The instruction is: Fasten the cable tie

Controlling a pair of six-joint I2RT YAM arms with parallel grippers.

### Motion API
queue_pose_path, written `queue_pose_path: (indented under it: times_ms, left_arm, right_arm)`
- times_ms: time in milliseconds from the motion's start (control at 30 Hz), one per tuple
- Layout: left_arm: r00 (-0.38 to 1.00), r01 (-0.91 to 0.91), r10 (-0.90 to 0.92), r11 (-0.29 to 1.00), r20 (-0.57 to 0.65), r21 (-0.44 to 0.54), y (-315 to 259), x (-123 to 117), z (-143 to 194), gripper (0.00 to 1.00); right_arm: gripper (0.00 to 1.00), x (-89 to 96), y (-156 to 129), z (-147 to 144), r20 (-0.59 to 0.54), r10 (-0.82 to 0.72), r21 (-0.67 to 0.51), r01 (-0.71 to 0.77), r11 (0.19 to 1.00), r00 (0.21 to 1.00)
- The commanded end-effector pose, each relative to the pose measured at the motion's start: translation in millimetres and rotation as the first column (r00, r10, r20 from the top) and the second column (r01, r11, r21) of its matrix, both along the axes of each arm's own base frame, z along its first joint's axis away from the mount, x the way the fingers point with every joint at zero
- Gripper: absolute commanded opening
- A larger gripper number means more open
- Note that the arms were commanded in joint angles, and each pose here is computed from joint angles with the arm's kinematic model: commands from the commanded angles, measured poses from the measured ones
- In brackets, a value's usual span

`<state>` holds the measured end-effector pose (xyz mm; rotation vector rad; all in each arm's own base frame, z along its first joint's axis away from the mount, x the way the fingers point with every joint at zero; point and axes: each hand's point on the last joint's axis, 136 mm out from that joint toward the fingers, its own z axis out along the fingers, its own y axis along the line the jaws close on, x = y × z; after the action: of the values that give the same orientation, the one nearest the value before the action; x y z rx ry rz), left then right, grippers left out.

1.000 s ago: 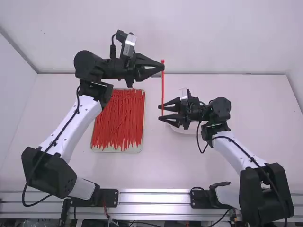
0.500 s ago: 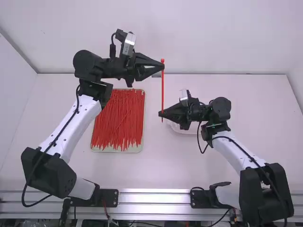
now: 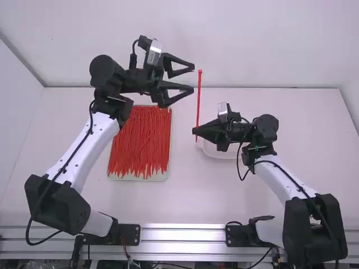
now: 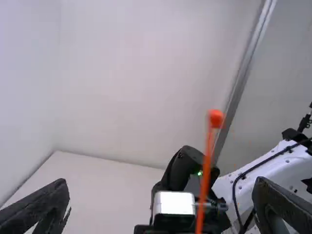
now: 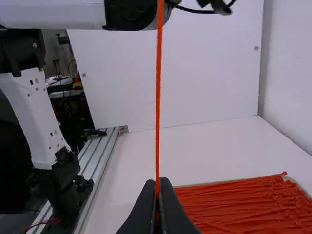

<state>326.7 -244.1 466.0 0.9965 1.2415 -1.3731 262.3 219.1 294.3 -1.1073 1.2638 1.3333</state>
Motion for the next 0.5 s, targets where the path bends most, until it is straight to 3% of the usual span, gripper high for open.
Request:
queue_pose_path:
  times_ms: [0, 133, 467]
  left_arm:
    - [0.997, -0.065, 0.066, 0.998, 0.038, -0.012, 11.0, 11.6, 8.2, 0.99]
    - [0.994, -0.113, 0.113, 0.994, 0.003, -0.012, 20.6, 23.1, 5.7, 0.99]
    - [0.992, -0.124, 0.124, 0.992, 0.019, -0.011, 23.3, 25.1, 5.5, 0.99]
  right_arm:
    - [0.00, 10.4, -9.0, 12.7, 0.007, -0.042, 0.010, 0.042, 0.999, 0.999]
    - [0.00, 28.4, -23.9, 18.4, -0.037, -0.138, 0.034, 0.140, 0.990, 0.990]
    - [0.00, 54.9, -63.1, 55.2, -0.026, -0.277, 0.087, 0.278, 0.957, 0.960]
